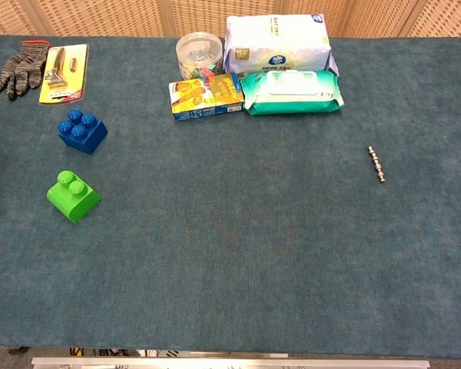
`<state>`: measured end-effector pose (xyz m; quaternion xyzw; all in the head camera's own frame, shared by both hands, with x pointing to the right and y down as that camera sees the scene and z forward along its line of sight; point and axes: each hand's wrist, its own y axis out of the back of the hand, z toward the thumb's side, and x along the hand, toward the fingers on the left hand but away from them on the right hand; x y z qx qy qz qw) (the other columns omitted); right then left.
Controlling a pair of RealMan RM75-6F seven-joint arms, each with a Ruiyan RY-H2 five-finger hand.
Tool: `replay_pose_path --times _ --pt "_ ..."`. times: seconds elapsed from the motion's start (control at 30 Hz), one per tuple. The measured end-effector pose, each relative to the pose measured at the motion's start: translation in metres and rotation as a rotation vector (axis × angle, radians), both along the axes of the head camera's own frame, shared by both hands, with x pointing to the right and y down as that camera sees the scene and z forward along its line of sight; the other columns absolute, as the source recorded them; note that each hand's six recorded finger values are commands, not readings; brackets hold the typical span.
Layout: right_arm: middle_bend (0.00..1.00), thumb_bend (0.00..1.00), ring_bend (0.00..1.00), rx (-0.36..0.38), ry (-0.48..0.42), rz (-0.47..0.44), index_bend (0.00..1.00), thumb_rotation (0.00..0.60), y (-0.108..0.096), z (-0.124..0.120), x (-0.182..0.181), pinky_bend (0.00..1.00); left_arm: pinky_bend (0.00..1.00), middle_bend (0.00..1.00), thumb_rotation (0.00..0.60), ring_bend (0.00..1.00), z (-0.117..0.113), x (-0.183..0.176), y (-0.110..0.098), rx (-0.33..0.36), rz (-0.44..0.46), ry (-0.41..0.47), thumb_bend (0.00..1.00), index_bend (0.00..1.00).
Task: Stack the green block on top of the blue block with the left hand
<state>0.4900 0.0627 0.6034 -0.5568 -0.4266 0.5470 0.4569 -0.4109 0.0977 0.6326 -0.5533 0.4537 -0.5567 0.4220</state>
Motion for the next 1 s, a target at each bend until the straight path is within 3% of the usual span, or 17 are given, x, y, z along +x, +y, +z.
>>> replay_pose_path --times 0.53,1.0 --pt "0.45 0.19 0.41 0.042 0.009 -0.028 0.45 0.6 -0.011 -0.013 -0.005 0.47 0.09 0.1 0.6 0.09 0.001 0.007 -0.006 -0.018 0.049 0.033 0.2 0.11" --pt "0.45 0.19 0.41 0.06 0.011 -0.049 0.45 0.6 -0.021 -0.026 -0.013 0.47 0.09 0.12 0.6 0.1 0.009 0.036 -0.05 -0.103 0.245 0.115 0.2 0.13"
